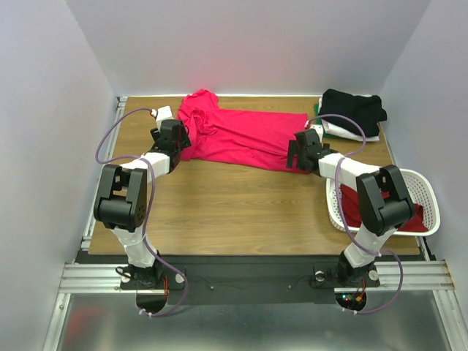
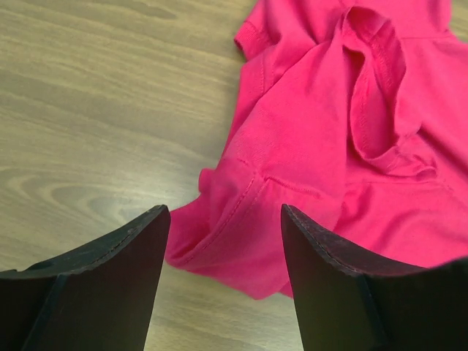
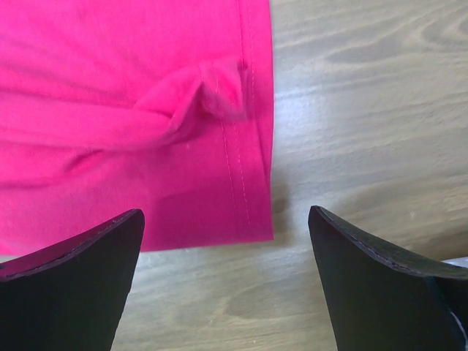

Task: Fold and stack the t-shirts
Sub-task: Fold the tshirt

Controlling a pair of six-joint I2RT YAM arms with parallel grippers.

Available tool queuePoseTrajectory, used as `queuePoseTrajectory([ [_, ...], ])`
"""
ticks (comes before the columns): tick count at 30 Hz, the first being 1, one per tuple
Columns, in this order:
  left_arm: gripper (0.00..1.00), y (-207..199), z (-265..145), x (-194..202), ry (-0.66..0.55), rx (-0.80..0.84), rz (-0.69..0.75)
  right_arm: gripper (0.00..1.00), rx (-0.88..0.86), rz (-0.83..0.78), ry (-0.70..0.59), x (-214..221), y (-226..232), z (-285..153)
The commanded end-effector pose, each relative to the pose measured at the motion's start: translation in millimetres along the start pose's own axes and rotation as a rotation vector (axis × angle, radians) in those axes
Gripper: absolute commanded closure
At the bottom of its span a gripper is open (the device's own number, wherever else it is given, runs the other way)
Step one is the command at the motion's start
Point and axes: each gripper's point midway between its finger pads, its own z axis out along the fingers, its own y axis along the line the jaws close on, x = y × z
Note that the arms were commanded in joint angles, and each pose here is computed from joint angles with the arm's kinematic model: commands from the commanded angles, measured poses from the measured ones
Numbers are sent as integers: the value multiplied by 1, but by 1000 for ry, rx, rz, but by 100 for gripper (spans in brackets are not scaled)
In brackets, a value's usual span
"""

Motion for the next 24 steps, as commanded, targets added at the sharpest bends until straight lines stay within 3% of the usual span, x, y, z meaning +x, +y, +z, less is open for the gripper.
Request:
queuePoseTrajectory([
  [1, 27, -5, -10, -44, -103, 13, -66, 0, -63, 64, -108, -32, 8, -13],
  [24, 29, -11, 15, -28, 6, 98, -83, 0, -11, 72, -77, -19, -2, 1],
])
